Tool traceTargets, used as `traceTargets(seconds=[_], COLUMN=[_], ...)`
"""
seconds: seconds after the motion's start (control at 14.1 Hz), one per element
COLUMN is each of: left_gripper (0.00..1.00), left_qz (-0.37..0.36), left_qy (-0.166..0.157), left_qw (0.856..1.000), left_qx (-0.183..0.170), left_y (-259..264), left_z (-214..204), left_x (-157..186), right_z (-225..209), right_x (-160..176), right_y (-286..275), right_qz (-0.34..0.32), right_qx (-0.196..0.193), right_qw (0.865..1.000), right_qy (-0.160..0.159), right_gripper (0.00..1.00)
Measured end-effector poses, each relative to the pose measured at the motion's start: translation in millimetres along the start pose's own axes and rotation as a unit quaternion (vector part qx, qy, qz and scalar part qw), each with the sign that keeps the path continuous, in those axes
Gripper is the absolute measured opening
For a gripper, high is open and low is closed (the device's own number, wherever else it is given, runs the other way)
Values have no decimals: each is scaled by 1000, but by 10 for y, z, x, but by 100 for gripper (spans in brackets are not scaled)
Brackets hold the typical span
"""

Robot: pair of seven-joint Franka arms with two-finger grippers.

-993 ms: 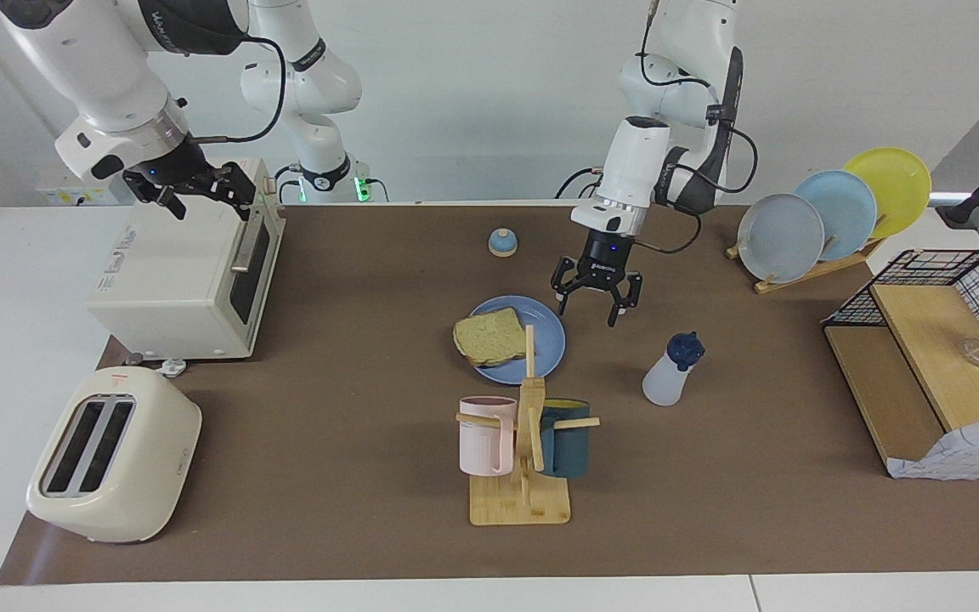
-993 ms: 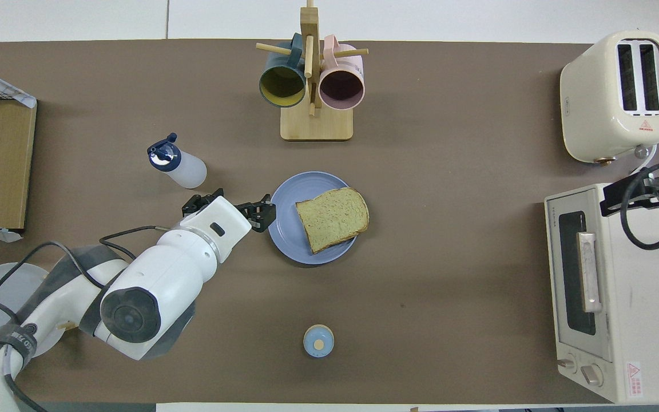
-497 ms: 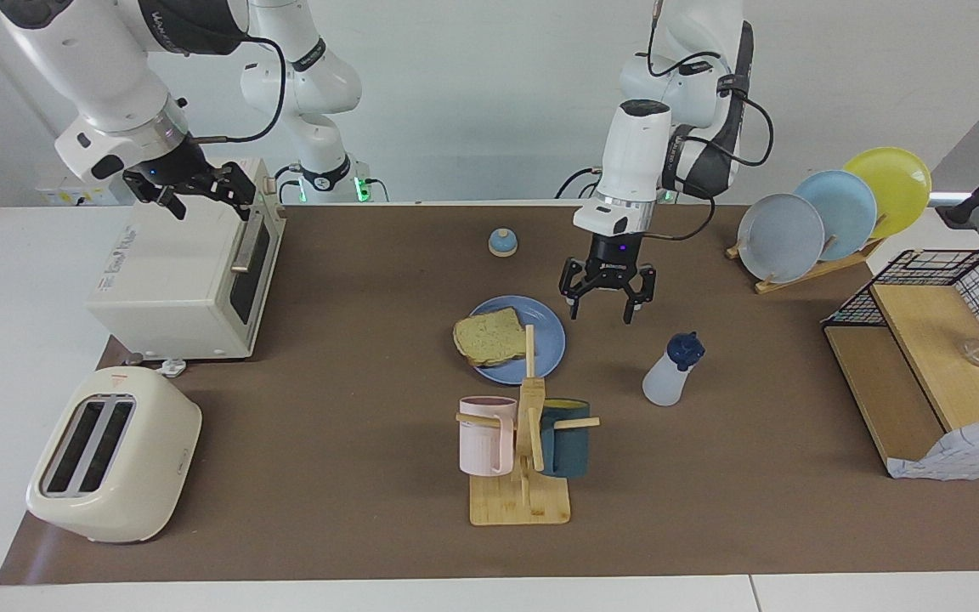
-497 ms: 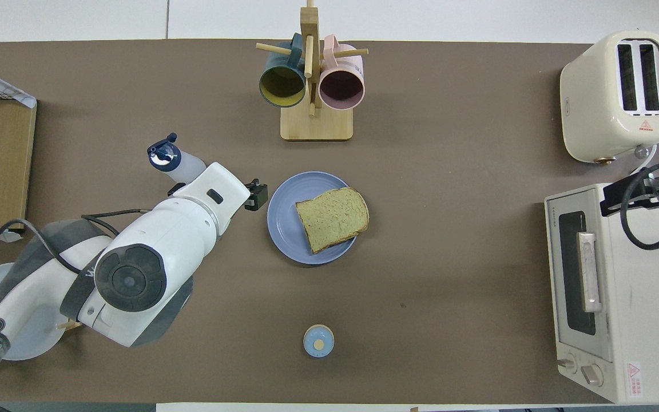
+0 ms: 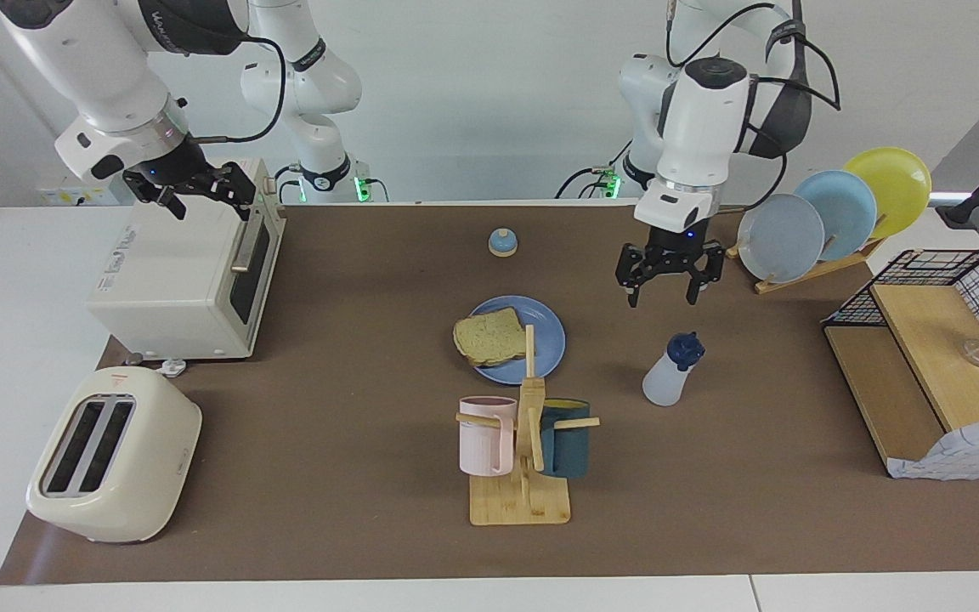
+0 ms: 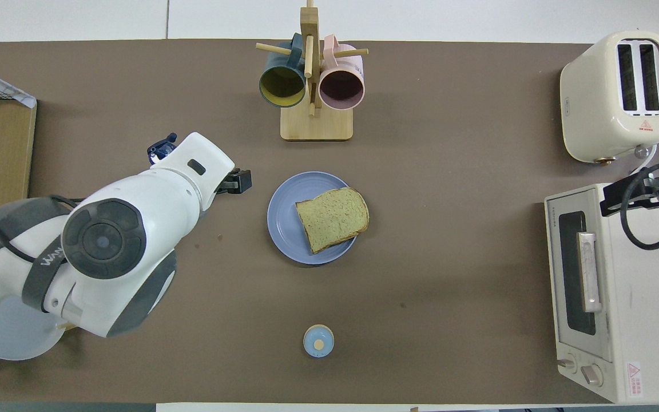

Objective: Put bread on plate and add seasoning

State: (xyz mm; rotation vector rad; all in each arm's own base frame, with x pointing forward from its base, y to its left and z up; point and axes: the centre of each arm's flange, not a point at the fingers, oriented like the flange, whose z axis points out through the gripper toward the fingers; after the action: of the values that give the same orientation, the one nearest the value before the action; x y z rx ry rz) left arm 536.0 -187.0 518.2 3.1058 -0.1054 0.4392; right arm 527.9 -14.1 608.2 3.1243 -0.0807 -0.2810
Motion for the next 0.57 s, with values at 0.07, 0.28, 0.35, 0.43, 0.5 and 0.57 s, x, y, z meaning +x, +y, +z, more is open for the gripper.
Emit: traceTargets(seconds=[0.07, 0.28, 0.35, 0.43, 0.5, 0.57], left_gripper=[100, 100, 100, 100, 100, 100], left_qz=[9, 23, 27, 32, 39, 47], left_qy=[-9, -28, -34, -42, -51, -61], left_qw=[1000, 999, 999, 998, 998, 997], left_qx=[4, 17, 21, 24, 28, 30], left_y=[-144, -566, -691, -819, -961, -1100], left_z=[-40, -155, -195, -235, -282, -331], left_x=[46, 156, 182, 202, 217, 227], right_z=[0, 0, 0, 0, 0, 0], right_x=[0, 0, 0, 0, 0, 0], right_y=[0, 0, 0, 0, 0, 0], right_qz=[0, 0, 0, 0, 0, 0], right_qx=[0, 0, 0, 0, 0, 0], right_qw=[1000, 1000, 1000, 1000, 1000, 1000], right_qy=[0, 0, 0, 0, 0, 0], right_gripper=[100, 100, 100, 100, 100, 100])
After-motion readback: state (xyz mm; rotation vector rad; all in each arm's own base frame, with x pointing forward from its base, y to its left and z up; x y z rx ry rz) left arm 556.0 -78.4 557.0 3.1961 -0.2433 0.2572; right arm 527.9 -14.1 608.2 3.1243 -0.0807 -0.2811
